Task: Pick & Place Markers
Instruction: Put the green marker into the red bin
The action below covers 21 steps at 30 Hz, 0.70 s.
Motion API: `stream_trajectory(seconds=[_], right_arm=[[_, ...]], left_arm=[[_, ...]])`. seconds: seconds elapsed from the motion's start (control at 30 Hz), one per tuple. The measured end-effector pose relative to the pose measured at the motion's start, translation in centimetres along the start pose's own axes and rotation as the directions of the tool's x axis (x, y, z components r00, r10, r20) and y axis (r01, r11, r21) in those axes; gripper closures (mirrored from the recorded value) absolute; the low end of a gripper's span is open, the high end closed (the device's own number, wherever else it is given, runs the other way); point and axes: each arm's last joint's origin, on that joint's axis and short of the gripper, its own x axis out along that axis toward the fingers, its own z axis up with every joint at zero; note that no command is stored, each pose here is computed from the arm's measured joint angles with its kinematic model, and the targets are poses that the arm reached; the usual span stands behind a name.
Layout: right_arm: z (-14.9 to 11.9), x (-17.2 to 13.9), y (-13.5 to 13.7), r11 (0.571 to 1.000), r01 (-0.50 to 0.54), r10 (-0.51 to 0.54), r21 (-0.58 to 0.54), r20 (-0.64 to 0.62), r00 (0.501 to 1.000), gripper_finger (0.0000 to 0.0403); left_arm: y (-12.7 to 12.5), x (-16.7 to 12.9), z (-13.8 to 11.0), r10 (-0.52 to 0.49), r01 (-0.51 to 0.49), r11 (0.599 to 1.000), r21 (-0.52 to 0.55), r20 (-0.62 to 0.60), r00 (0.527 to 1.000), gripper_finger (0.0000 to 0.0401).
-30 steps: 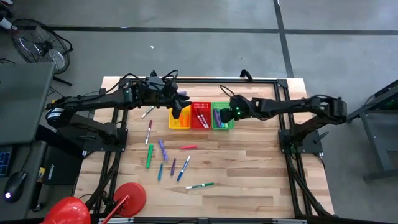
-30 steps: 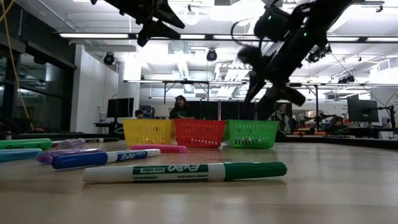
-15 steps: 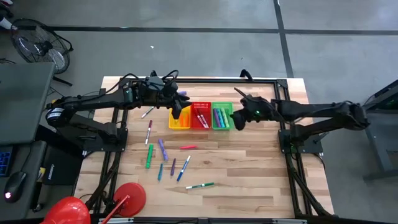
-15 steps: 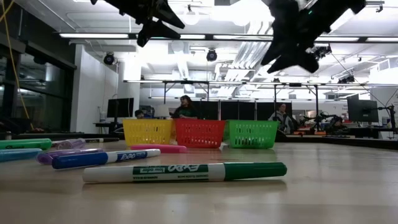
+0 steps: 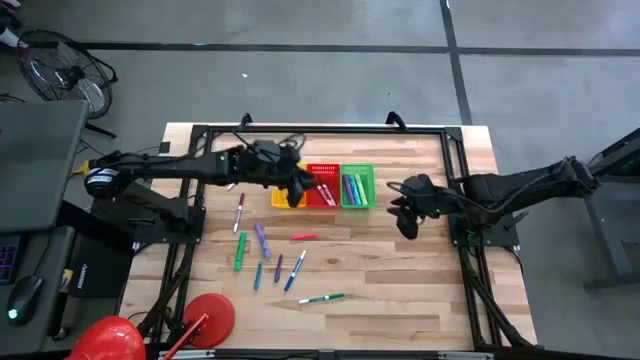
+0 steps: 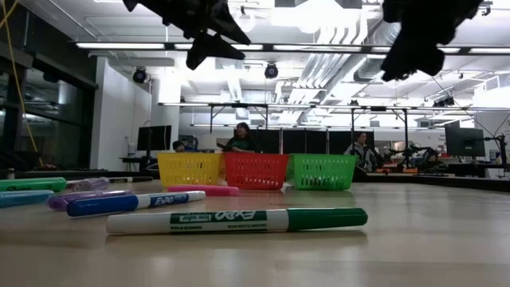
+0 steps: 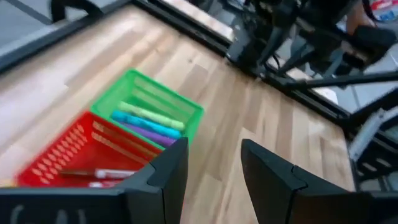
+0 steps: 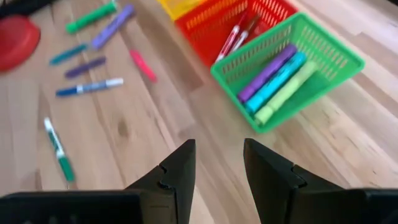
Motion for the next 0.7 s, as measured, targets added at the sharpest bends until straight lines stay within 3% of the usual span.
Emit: stream_trajectory(seconds=[0.33, 0.7], right_arm=[[-2.9, -2.1, 1.5, 0.986, 0.011, -0.012, -0.164, -0.004, 1.000, 0.0279], [-7.3, -3.0, 1.1, 0.987, -0.038, 0.043, -0.155, 0.033, 0.999, 0.0279]], left_arm=[[-3.6, 3.3, -2.3, -0.110, 0.108, 0.993, -0.051, -0.042, 0.993, 0.0254], [-7.2, 6.5, -2.1, -0.150, 0.151, 0.988, 0.012, -0.063, 0.987, 0.0254]])
